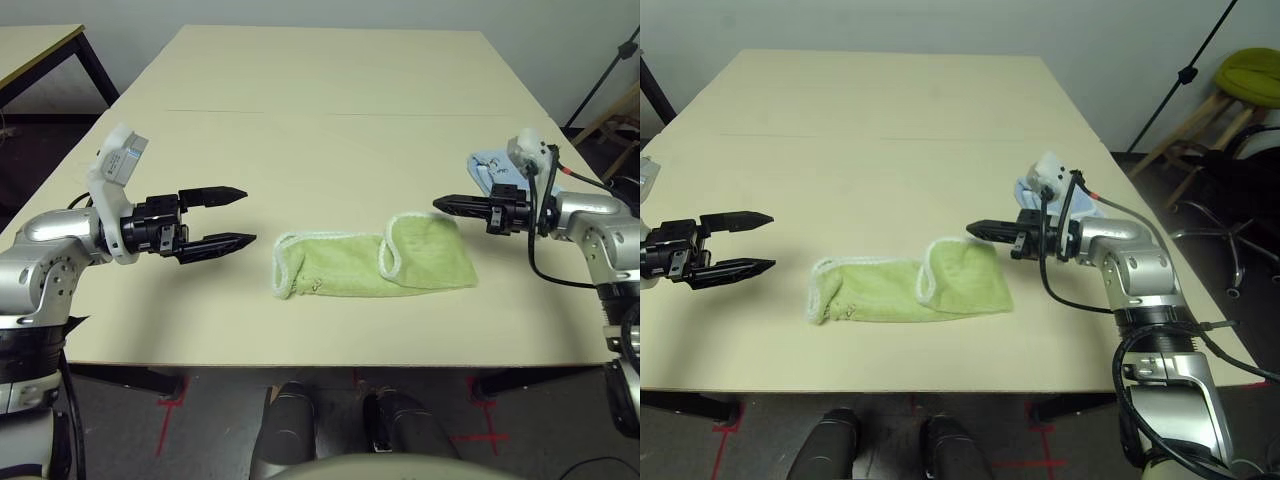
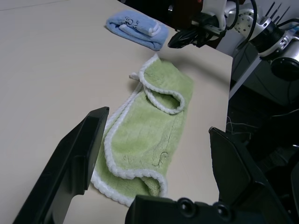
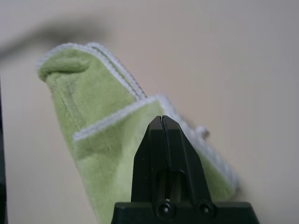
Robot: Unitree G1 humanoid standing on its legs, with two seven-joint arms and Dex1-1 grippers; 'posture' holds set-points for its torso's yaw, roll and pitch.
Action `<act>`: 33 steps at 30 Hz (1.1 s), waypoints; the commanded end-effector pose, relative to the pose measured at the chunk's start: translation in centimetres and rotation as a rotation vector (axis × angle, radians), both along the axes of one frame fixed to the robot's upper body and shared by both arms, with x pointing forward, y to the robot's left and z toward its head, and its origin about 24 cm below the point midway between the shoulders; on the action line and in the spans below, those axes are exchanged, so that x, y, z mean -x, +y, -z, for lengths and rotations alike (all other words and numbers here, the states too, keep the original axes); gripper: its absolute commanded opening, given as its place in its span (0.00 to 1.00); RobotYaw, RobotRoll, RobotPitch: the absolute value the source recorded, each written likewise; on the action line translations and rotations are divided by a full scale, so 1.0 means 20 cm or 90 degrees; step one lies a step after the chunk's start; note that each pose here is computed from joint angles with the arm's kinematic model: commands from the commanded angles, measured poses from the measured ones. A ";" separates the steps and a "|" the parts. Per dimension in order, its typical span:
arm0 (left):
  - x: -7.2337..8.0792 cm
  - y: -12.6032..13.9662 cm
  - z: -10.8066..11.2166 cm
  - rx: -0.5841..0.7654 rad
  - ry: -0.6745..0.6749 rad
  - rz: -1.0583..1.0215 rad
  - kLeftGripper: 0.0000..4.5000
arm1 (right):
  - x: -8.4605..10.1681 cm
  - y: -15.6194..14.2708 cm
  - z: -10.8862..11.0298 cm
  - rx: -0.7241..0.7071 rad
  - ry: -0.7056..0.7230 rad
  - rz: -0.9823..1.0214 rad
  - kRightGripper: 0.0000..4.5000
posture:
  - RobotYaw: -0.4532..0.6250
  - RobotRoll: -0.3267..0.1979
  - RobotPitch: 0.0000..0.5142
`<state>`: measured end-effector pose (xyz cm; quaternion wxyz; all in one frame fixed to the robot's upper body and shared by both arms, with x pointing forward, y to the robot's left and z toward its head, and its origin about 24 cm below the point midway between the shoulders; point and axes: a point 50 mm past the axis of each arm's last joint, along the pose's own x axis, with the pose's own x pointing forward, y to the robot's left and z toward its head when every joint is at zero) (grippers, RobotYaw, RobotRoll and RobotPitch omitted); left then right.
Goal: Fold the towel and set it aside.
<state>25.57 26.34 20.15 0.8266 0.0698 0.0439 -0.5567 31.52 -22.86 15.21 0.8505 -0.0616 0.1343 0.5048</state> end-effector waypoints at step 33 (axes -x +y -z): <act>0.12 -0.08 0.12 0.130 0.270 -0.285 1.00 | -0.11 0.02 -0.28 0.134 -0.178 -0.157 1.00 | 0.60 0.62 0.28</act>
